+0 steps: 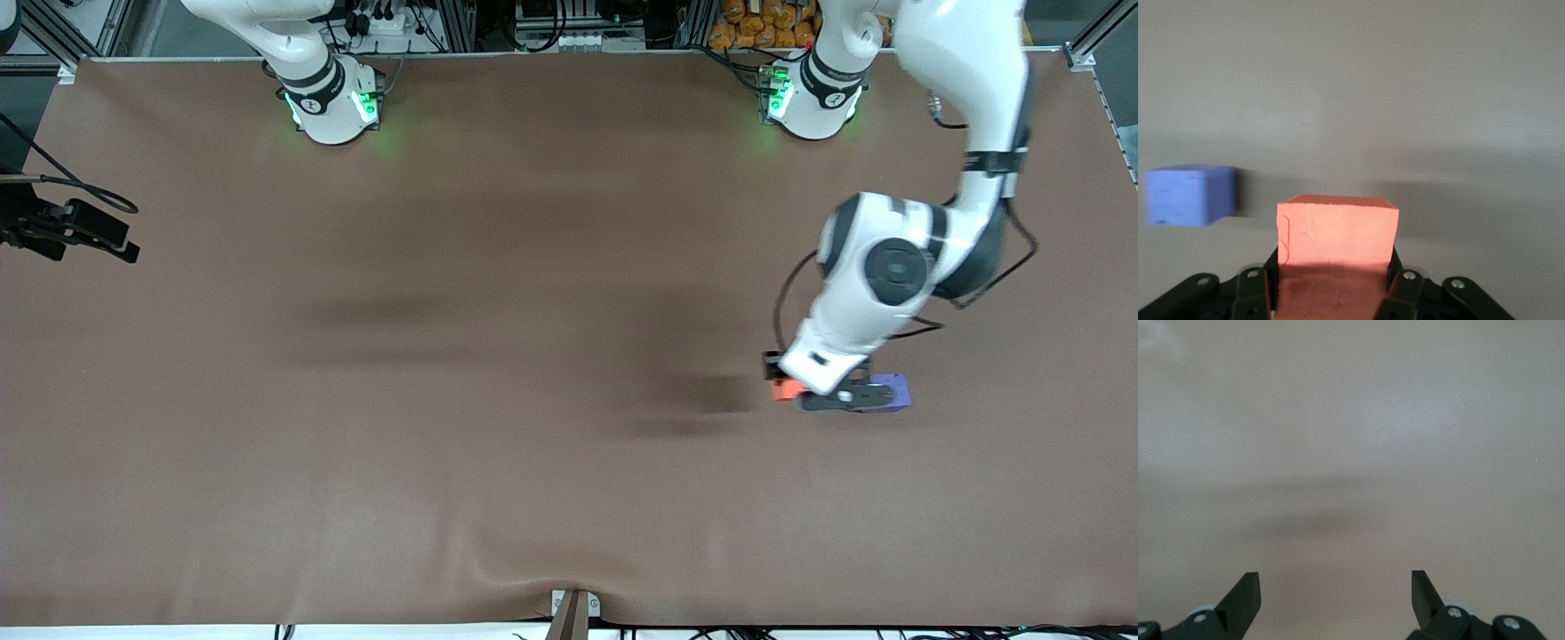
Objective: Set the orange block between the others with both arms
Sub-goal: 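Carry the orange cube with the left gripper toward the pink cube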
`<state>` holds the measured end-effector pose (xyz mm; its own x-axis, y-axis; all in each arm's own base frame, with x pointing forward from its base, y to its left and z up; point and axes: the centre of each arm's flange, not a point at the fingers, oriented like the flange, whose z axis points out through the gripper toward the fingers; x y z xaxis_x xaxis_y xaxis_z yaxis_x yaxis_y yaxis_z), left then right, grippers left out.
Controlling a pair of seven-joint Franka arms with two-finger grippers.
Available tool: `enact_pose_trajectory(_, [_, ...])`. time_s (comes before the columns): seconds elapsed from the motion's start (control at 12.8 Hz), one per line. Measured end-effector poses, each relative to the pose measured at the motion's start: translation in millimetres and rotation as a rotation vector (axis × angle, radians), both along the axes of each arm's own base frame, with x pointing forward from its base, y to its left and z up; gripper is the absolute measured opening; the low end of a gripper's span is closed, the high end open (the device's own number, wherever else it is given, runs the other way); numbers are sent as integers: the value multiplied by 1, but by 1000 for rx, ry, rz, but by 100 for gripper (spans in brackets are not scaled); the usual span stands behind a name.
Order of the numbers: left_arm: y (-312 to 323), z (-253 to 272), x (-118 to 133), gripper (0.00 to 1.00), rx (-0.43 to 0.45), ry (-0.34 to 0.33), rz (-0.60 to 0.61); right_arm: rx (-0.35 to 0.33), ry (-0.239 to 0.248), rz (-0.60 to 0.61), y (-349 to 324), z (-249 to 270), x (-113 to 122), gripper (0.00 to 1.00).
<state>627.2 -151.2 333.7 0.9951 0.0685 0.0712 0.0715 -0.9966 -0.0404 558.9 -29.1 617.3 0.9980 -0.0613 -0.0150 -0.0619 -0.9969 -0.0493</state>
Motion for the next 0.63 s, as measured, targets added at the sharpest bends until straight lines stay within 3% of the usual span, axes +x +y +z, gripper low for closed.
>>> enact_pose_trajectory(0.23, [62,3,-13,56,-1,23,73,-25,24,12,-1,-2,-3,100])
enact_pose_trajectory(0.47, [92,0,-39,56,-1,53,20,-66,37,49,6,-2,-4,100])
enact_pose_trajectory(0.63, [104,-12,-57,56,-6,25,-23,-68,39,80,6,-2,-5,100])
